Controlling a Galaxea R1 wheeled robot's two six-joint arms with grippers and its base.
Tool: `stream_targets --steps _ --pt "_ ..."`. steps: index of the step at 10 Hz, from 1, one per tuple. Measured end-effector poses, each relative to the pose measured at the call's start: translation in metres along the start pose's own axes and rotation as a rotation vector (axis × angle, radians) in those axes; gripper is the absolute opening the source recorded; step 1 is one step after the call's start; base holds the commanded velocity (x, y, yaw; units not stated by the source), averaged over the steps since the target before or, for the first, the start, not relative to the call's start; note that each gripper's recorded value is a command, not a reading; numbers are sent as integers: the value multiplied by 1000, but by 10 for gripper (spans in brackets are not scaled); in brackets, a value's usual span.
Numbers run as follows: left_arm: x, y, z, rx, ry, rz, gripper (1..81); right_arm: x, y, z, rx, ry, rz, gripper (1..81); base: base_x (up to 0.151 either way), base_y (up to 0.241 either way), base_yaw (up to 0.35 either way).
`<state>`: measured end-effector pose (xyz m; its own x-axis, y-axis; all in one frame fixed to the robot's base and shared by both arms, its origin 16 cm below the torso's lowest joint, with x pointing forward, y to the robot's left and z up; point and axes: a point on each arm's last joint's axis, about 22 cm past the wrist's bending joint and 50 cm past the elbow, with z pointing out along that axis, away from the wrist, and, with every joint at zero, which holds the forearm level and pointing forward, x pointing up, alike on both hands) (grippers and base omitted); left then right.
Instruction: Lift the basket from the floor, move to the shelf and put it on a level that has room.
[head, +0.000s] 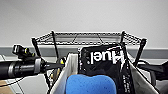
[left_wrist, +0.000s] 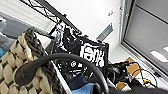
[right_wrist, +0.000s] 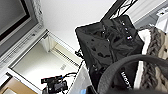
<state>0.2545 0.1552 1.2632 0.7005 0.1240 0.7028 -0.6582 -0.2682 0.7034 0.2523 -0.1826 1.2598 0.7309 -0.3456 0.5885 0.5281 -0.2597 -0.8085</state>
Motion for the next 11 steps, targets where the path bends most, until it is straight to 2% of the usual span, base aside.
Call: stream_targets --steps 4,6,11 --pt "18 17 -5 0 2 43 10 20 -27 -5 27 -2 -33 10 0 0 0" --pt "32 20 -7 8 2 40 10 37 -31 -9 26 21 -34 10 0 0 0" --pt "60 34 -1 2 -3 43 10 56 -61 -10 57 5 -63 10 0 0 0"
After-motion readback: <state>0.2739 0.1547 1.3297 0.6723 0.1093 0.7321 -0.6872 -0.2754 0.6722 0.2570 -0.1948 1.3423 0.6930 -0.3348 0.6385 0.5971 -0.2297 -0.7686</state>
